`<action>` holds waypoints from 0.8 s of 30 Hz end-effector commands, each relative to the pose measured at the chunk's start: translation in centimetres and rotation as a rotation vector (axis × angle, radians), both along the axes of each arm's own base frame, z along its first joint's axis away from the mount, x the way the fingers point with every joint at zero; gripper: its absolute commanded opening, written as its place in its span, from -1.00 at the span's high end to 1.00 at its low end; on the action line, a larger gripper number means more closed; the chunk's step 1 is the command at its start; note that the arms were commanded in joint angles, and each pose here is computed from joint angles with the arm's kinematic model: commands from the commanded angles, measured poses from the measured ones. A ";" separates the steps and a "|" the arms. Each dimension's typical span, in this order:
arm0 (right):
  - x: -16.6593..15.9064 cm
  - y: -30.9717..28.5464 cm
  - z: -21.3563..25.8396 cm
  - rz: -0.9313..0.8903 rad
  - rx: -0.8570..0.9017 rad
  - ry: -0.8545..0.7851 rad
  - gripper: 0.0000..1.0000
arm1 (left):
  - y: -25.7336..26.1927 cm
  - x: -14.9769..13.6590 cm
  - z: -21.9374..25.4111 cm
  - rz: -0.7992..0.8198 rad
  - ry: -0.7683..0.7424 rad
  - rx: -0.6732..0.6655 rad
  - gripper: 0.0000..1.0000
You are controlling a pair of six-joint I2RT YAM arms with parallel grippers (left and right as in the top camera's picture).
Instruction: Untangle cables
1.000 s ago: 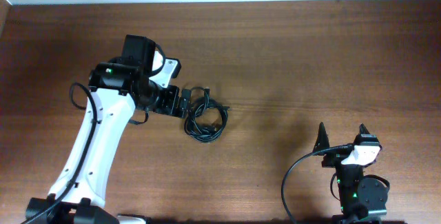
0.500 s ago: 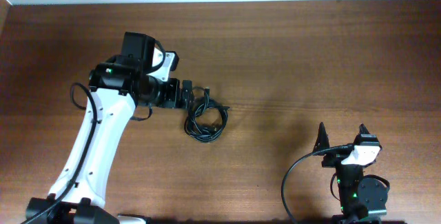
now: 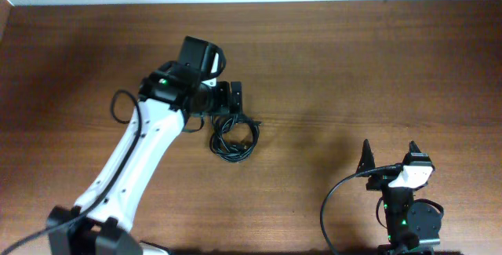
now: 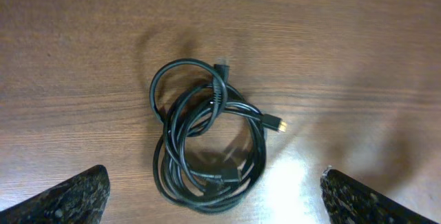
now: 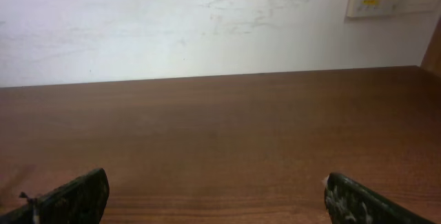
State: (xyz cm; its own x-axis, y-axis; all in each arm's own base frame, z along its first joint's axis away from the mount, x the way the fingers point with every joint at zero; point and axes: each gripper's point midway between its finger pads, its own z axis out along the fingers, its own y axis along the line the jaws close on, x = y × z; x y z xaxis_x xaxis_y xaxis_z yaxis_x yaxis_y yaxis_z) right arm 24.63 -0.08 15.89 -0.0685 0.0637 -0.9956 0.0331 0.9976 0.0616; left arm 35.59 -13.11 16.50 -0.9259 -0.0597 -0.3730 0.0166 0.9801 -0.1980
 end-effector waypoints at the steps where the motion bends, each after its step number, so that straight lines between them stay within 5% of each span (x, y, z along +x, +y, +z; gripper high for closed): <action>1: 0.0 0.0 -0.2 0.000 -0.005 0.003 -0.97 | -0.5 1.2 -2.2 0.093 0.045 0.006 -0.98; 24: 0.0 0.0 -0.2 0.000 -0.004 0.003 -0.97 | -2.5 4.6 -7.5 0.093 0.045 0.028 -0.98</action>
